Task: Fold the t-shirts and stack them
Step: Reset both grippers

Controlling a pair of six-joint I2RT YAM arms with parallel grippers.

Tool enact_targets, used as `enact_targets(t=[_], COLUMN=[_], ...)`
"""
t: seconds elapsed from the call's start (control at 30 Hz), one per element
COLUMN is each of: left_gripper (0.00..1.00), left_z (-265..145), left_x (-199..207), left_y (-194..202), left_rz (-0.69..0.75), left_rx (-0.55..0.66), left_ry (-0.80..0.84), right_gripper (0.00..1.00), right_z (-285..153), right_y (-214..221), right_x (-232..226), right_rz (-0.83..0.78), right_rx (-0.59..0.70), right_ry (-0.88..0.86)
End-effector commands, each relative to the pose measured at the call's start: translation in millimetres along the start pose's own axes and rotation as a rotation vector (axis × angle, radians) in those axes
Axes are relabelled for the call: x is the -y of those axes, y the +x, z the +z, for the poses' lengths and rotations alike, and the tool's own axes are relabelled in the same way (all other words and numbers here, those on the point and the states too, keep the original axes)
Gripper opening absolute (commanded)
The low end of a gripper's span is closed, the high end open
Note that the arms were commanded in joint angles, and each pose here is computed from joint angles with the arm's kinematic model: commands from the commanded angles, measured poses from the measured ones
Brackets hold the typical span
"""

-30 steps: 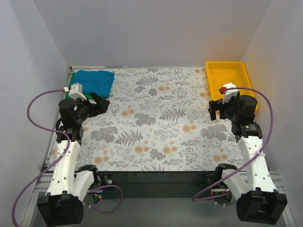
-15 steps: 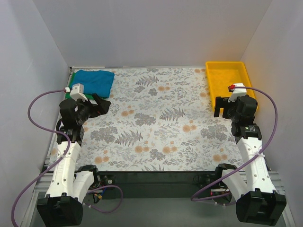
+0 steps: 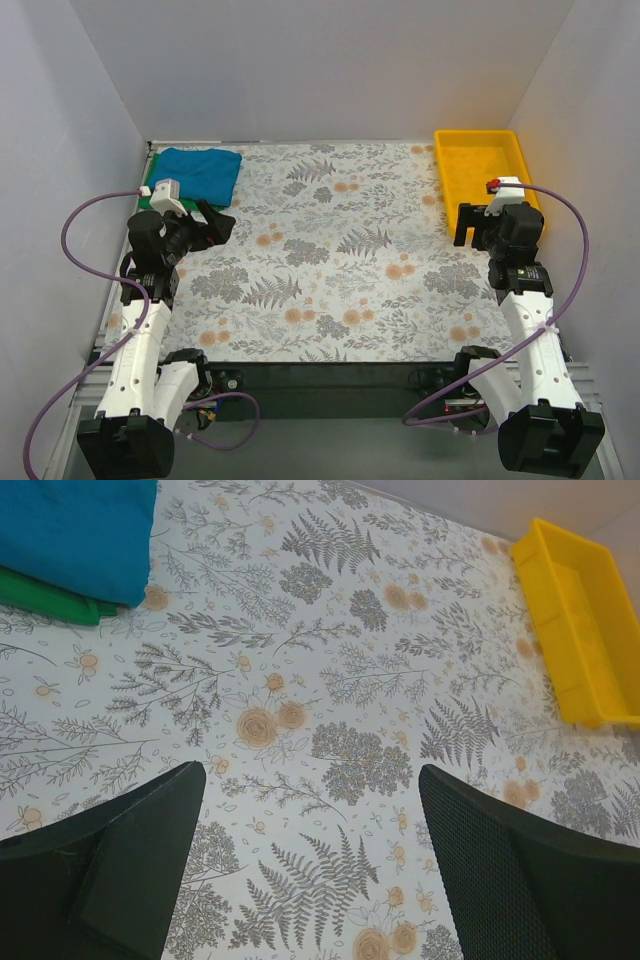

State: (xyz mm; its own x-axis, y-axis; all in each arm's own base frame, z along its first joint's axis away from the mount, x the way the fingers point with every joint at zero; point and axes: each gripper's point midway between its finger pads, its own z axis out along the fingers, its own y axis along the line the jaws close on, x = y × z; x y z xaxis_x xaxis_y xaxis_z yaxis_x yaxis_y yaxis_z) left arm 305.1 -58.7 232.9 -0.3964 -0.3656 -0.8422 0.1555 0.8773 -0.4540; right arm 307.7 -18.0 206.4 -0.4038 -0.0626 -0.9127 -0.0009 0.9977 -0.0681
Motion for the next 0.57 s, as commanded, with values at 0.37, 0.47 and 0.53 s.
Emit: enact_targets(t=[0.37, 0.47, 0.53], left_gripper=[0.88, 0.88, 0.88], left_z=[-2.7, -2.3, -1.5], left_x=[-0.1, 0.2, -0.4], left_y=[1.7, 1.9, 2.4], left_rz=[0.025, 0.027, 0.028], left_rx=[0.009, 0.008, 0.007], left_ry=[-0.002, 0.000, -0.001], right_gripper=[0.97, 0.97, 0.98], right_z=[0.0, 0.8, 1.9], right_y=[-14.6, -14.7, -13.9], right_x=[9.1, 10.0, 8.3], right_rz=[0.022, 0.021, 0.001], right_rx=[0.060, 0.063, 0.059], right_ry=[0.047, 0.051, 0.036])
